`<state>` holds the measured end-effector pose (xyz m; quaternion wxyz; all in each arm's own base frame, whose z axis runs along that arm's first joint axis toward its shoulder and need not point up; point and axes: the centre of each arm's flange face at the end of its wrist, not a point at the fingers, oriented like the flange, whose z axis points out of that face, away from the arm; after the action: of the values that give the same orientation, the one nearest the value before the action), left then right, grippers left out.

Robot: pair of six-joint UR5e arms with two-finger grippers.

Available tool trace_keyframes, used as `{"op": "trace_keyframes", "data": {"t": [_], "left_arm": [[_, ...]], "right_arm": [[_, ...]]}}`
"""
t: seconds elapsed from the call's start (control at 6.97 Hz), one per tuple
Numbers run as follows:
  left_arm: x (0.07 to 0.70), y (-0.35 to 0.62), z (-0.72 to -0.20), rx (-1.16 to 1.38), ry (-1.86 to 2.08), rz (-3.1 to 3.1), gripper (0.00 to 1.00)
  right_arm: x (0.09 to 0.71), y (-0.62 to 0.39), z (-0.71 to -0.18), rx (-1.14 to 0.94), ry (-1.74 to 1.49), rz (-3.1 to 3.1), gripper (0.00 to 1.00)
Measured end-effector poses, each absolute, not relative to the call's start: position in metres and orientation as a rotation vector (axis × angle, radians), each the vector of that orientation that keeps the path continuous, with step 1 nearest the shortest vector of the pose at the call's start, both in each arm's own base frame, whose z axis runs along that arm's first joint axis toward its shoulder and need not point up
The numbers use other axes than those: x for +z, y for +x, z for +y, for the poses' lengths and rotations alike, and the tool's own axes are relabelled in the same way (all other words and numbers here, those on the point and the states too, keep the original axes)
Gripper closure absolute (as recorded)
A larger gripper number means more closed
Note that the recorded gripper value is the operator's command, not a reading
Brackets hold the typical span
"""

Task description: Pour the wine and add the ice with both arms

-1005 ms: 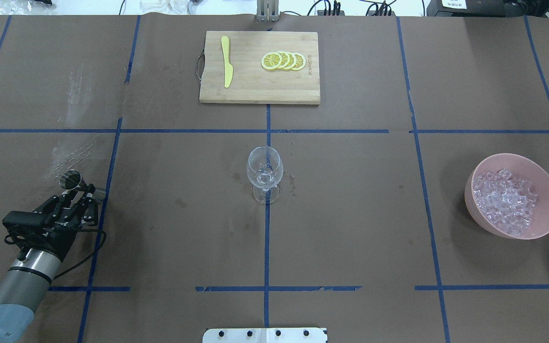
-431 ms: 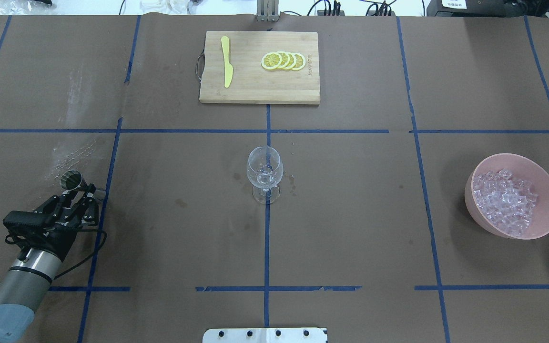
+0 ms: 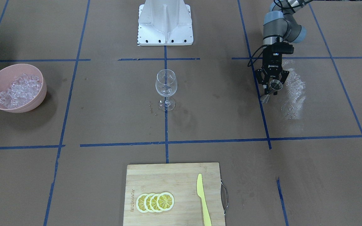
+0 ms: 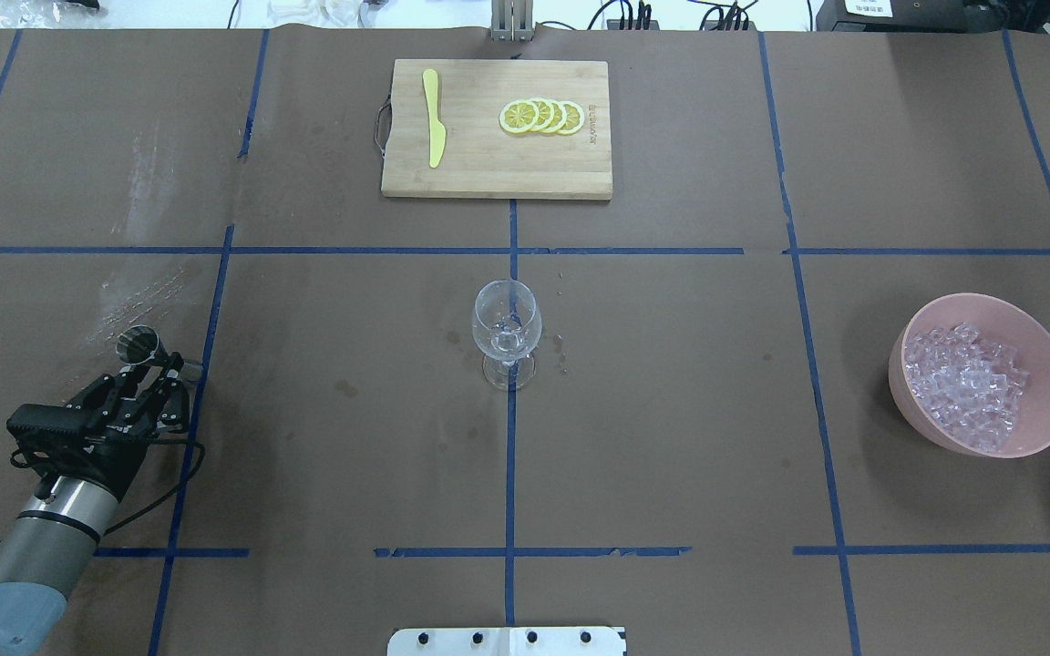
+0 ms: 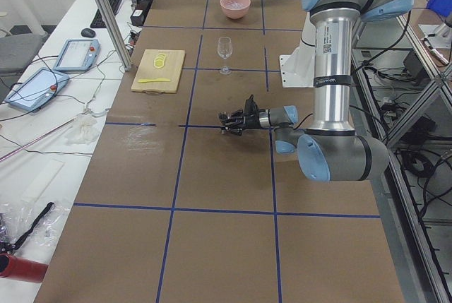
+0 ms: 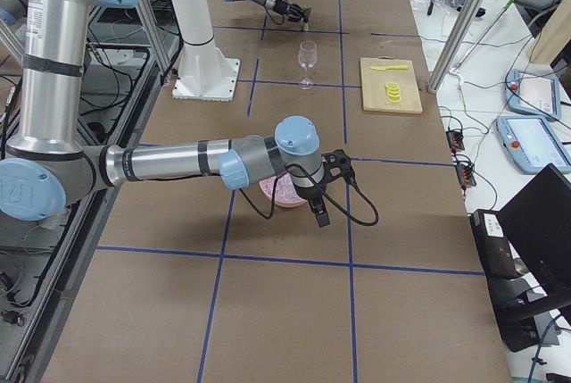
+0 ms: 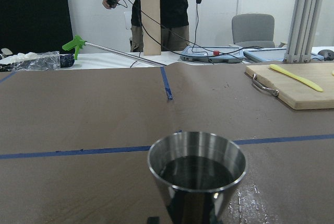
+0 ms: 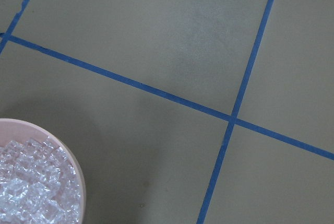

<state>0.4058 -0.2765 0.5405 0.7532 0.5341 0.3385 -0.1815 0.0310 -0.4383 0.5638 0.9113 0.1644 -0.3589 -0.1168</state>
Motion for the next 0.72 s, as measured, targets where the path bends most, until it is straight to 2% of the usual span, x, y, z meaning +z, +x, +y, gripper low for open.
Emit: {"op": "trace_keyframes", "data": {"t": [0.57, 0.72], "left_arm": [[0.5393, 0.4076, -0.2759, -0.395, 1.164, 0.742, 0.57], [0.5378, 0.409, -0.276, -0.396, 1.164, 0.745, 0.64]], "right_arm": [[0.5646, 0.031, -0.4383, -0.242, 0.338, -0.74, 0.0], [0.5652, 0.031, -0.4381, -0.241, 0.337, -0.739, 0.0]]}}
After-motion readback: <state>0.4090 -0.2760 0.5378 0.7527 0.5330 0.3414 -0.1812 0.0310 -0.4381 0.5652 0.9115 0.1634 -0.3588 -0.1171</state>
